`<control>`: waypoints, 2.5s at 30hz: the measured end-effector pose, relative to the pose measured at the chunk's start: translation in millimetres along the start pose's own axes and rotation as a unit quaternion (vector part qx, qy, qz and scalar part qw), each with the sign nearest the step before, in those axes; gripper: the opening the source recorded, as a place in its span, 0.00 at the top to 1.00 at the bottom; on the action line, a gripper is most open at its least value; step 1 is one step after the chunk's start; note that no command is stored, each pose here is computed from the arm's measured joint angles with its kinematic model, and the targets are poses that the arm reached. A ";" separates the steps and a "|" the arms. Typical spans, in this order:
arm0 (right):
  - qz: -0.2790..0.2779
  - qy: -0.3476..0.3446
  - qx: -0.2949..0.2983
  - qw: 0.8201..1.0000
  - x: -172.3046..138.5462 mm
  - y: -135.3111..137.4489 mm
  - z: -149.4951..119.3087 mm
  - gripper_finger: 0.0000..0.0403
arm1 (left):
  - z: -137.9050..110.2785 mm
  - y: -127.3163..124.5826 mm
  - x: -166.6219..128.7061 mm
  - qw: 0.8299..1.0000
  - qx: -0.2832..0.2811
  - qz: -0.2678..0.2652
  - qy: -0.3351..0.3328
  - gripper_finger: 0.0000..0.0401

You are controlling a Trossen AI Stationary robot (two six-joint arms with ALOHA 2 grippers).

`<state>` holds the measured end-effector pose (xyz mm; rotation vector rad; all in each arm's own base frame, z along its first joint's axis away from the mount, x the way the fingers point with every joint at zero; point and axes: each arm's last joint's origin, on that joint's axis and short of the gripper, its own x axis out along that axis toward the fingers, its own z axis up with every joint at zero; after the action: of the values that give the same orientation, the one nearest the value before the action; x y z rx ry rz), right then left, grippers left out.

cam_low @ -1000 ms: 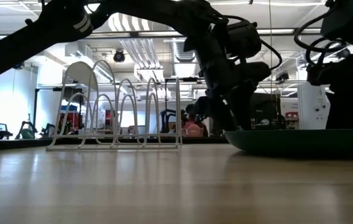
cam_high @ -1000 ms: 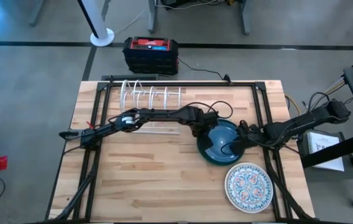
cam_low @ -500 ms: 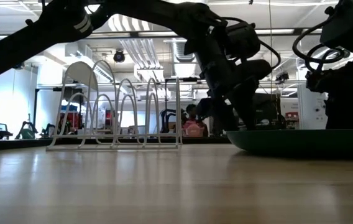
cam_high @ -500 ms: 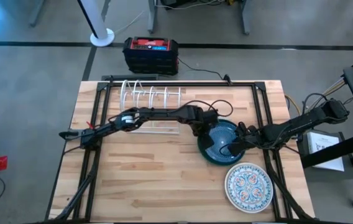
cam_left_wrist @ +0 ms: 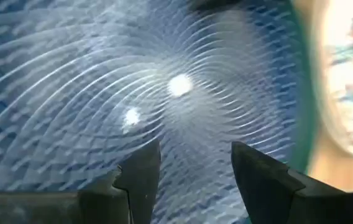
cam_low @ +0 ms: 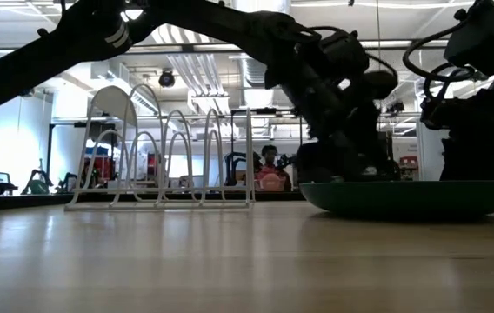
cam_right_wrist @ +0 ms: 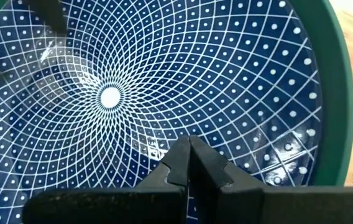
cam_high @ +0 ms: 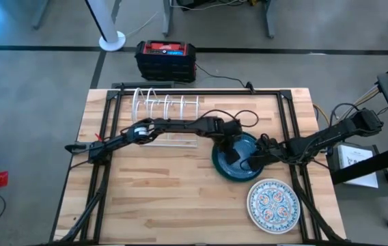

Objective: Sort dishes
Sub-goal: Put the blue patterned plate in the dish rack

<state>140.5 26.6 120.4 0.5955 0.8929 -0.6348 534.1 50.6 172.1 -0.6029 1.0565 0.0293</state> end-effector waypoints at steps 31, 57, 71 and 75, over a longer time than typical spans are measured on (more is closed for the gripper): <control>0.001 -0.006 -0.002 1.000 2.5 6.4 2.6 1.00 | -15.1 21.8 7.5 0.989 -0.018 0.133 0.059 0.53; 0.013 -0.014 -0.011 1.000 -0.6 9.7 6.0 1.00 | -5.2 14.8 -3.9 0.995 0.007 0.084 0.047 0.53; 0.030 -0.036 -0.019 0.999 -6.6 15.4 12.7 1.00 | 2.8 6.6 -7.6 0.998 0.029 0.045 0.014 0.62; -0.006 -0.028 -0.030 0.999 -15.9 11.5 18.7 1.00 | 1.6 9.2 -7.9 0.996 0.027 0.085 0.010 0.64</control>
<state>150.8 25.2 145.4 0.5161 0.8600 -0.6304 528.6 61.2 175.0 -0.4636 1.1232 0.1435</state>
